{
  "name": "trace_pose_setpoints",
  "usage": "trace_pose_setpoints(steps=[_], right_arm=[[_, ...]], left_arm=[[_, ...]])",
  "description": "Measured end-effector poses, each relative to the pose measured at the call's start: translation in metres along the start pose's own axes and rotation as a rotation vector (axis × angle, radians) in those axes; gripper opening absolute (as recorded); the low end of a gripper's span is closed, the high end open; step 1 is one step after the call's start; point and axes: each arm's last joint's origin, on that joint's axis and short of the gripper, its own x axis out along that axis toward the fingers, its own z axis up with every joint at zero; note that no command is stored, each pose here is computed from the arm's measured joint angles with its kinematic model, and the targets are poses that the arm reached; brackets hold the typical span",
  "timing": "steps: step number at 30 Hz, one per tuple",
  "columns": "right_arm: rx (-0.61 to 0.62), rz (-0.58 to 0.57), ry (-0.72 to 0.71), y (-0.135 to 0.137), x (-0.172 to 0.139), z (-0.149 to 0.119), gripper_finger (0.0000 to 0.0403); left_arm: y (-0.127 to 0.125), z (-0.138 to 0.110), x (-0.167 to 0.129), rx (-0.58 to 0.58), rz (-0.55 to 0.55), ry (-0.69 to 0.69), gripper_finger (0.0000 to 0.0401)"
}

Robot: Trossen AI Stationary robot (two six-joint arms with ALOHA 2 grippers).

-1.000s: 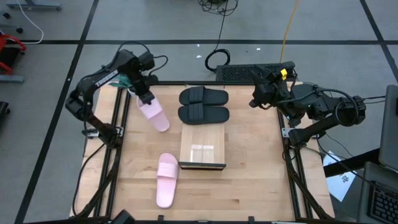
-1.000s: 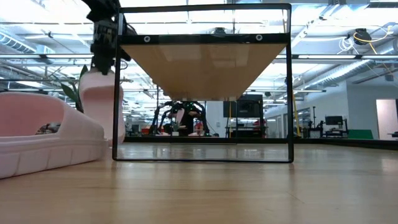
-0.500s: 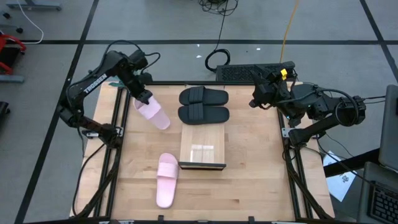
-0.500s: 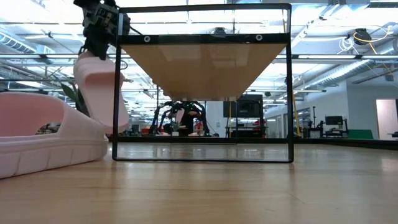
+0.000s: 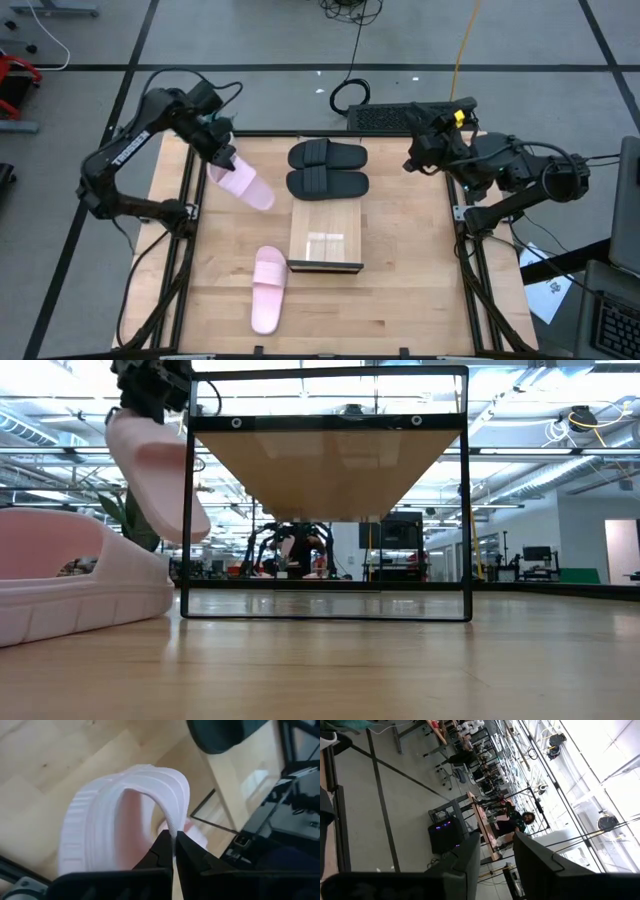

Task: Pick and place slides into the shelf
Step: Put the top white slides on the shelf

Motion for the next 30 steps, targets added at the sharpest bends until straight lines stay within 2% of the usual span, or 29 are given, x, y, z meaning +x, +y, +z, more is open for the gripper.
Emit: trace_pose_setpoints(steps=[16, 22, 30], right_arm=[[0.037, -0.013, -0.009, -0.014, -0.007, -0.011, 0.0109], [0.038, -0.012, -0.01, -0.014, -0.007, -0.011, 0.0109], [0.044, -0.013, -0.01, -0.014, -0.007, -0.011, 0.0109]], left_arm=[[-0.03, -0.063, -0.027, -0.065, -0.109, -0.09, 0.0], [-0.037, -0.084, -0.032, -0.099, -0.163, -0.073, 0.0], [-0.052, -0.094, -0.038, -0.122, -0.247, 0.003, 0.0]])
